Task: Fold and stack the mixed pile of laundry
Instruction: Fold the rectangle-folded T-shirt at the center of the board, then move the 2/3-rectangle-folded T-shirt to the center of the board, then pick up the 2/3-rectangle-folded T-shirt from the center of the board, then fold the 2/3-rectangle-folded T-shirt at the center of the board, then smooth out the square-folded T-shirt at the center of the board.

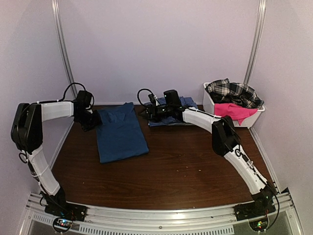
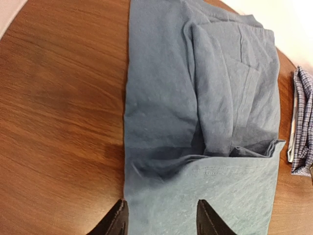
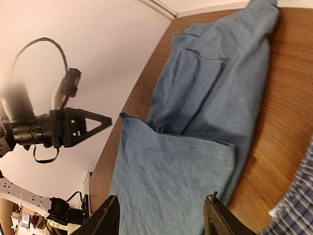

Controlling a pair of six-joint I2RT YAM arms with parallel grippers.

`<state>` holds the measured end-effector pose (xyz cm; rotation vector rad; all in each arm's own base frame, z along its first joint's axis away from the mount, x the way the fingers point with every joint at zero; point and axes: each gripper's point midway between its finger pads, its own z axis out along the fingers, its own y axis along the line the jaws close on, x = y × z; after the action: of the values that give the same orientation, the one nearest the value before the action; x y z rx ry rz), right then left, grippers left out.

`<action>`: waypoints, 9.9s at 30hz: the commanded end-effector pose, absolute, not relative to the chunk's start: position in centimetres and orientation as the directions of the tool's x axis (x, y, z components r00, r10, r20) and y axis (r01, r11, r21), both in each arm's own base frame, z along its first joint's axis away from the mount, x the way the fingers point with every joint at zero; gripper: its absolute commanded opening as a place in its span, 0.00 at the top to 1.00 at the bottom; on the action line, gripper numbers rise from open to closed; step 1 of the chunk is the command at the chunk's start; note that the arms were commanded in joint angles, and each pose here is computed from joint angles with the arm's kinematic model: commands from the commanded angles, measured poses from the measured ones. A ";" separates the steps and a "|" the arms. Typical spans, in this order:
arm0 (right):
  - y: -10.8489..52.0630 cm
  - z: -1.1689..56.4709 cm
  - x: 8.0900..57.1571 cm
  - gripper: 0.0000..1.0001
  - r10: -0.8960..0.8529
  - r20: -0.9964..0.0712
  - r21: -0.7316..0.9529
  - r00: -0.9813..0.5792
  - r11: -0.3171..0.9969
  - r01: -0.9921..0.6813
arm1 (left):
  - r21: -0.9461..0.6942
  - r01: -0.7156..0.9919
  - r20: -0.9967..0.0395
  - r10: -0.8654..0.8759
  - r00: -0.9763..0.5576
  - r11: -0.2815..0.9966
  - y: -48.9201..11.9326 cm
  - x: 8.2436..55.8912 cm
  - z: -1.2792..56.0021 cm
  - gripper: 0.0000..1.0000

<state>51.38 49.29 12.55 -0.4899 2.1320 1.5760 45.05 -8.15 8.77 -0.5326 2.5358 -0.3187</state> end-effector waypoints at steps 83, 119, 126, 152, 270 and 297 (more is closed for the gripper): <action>38.2 1.7 21.0 0.97 -0.509 -0.019 0.745 -0.861 0.567 -0.351 | -0.512 -0.078 -0.124 -0.163 -0.979 0.856 -18.3 14.5 1.5 0.96; 38.9 2.4 19.4 1.00 -0.560 -0.035 0.729 -0.828 0.553 -0.405 | -0.524 -0.061 -0.120 -0.144 -0.982 0.850 -18.5 13.0 2.5 1.00; 36.3 4.3 15.0 1.00 -0.584 0.039 0.724 -0.811 0.576 -0.380 | -0.548 -0.076 -0.080 -0.143 -0.987 0.833 -19.8 9.1 5.0 1.00; 43.3 14.0 34.3 1.00 -0.387 -0.239 0.731 -0.891 0.532 -0.427 | -0.402 -0.132 -0.450 -0.320 -0.834 0.906 -14.8 27.8 15.3 1.00; 24.3 14.8 38.8 0.45 -0.061 -0.304 0.638 -0.951 0.728 -0.250 | -0.430 0.497 -0.531 0.233 -0.814 0.754 -30.1 38.8 15.9 0.43; 33.5 2.7 21.3 0.40 -0.281 0.084 0.864 -0.956 0.499 -0.071 | -0.778 0.460 -0.289 0.405 -0.867 0.429 -37.6 23.5 6.1 0.33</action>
<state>21.11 35.18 6.60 -0.4326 2.8221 1.7266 19.82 -38.35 6.61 0.8904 2.6629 -1.4433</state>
